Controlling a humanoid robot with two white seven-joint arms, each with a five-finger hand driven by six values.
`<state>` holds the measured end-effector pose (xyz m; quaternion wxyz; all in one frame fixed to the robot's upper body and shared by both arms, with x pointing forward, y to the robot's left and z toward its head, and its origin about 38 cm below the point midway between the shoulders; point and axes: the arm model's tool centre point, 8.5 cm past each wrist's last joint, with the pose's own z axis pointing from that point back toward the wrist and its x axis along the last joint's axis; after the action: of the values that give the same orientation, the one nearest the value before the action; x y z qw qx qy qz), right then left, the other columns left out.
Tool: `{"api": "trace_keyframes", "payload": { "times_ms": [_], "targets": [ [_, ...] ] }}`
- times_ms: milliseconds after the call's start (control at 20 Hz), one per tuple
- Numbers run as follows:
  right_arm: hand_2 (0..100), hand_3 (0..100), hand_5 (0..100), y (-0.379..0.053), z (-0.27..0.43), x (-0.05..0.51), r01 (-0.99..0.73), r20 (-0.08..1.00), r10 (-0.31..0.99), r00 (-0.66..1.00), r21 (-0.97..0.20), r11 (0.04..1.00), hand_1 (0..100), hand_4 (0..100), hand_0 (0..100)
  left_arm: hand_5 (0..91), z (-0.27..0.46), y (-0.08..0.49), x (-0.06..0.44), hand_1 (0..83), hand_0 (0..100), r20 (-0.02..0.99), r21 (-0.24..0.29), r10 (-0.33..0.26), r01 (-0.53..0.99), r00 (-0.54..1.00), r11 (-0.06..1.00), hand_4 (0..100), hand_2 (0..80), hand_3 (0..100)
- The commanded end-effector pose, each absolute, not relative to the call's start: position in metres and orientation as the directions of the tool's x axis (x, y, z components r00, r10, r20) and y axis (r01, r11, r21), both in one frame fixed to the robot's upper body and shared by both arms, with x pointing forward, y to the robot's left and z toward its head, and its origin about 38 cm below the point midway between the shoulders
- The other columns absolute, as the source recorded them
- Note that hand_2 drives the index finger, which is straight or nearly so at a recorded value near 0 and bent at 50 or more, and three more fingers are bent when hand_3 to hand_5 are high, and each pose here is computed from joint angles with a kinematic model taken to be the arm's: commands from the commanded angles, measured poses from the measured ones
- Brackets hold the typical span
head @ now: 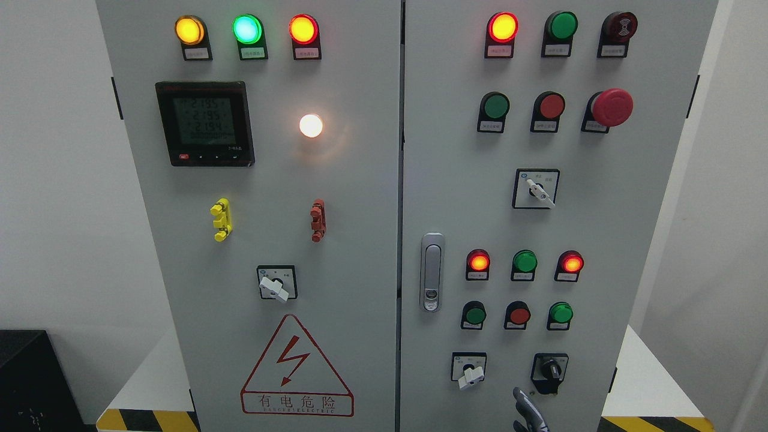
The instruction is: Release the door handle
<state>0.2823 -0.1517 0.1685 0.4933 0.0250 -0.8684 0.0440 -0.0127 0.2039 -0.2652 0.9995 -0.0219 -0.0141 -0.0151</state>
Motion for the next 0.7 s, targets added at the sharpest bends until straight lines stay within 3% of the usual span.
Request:
{"api": "trace_keyframes", "payload": {
  "times_ms": [0, 651],
  "targets": [
    [0, 0, 0, -0.1479, 0.1700, 0.2808, -0.098, 0.857, -0.009, -0.515, -0.049, 0.994, 13, 0, 48, 0.0, -0.2652, 0.2039, -0.0128, 0.0, 0, 0.028, -0.044, -0.030, 0.031, 0.999, 0.999, 0, 4.5, 11],
    [0, 3, 0, -0.1504, 0.1659, 0.2782, -0.088, 0.863, 0.011, -0.505, -0.064, 0.994, 16, 0, 48, 0.0, -0.2652, 0.2039, -0.0126, 0.0, 0, 0.029, -0.044, -0.030, 0.031, 0.999, 0.999, 1, 4.4, 11]
  ]
}}
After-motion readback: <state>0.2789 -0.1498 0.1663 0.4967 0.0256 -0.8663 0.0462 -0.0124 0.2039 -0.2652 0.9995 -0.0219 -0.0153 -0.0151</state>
